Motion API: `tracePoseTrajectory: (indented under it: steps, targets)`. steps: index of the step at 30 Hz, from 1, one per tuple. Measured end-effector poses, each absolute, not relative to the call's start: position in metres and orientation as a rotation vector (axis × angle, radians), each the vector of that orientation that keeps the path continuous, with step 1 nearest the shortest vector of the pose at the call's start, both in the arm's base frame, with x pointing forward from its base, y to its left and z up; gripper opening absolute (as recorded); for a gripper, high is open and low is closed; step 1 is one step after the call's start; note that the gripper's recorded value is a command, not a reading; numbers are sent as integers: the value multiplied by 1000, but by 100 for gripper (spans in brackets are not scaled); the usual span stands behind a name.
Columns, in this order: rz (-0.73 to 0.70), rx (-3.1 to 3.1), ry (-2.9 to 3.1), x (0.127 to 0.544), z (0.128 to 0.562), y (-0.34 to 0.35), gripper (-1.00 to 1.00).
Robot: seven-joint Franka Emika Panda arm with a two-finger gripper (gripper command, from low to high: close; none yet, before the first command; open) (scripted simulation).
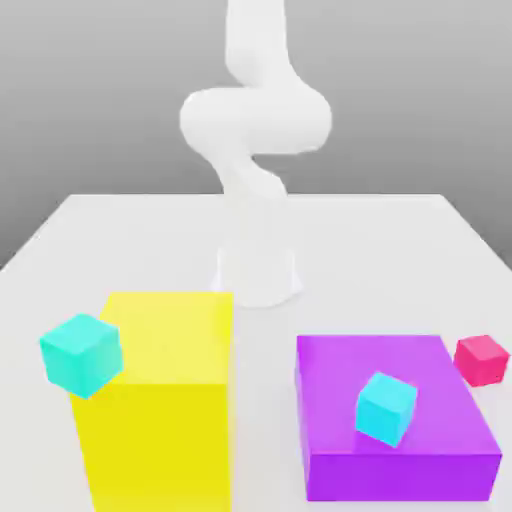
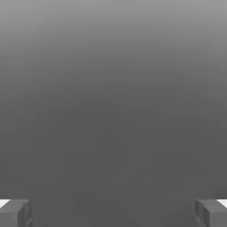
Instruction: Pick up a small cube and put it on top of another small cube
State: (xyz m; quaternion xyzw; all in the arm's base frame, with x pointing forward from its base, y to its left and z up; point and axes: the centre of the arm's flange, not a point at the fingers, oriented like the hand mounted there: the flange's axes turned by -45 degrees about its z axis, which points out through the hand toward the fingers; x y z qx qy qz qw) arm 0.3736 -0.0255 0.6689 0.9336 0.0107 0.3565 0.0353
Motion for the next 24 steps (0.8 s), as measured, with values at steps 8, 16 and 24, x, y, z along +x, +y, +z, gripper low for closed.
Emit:
tracePoseTrajectory:
  steps: [8, 16, 24]
  targets:
    - [676, 2832, 213, 414, 522, -127, 0]
    - [315, 2881, 401, 378, 376, -222, 0]
    - [63, 2997, 613, 288, 244, -272, 0]
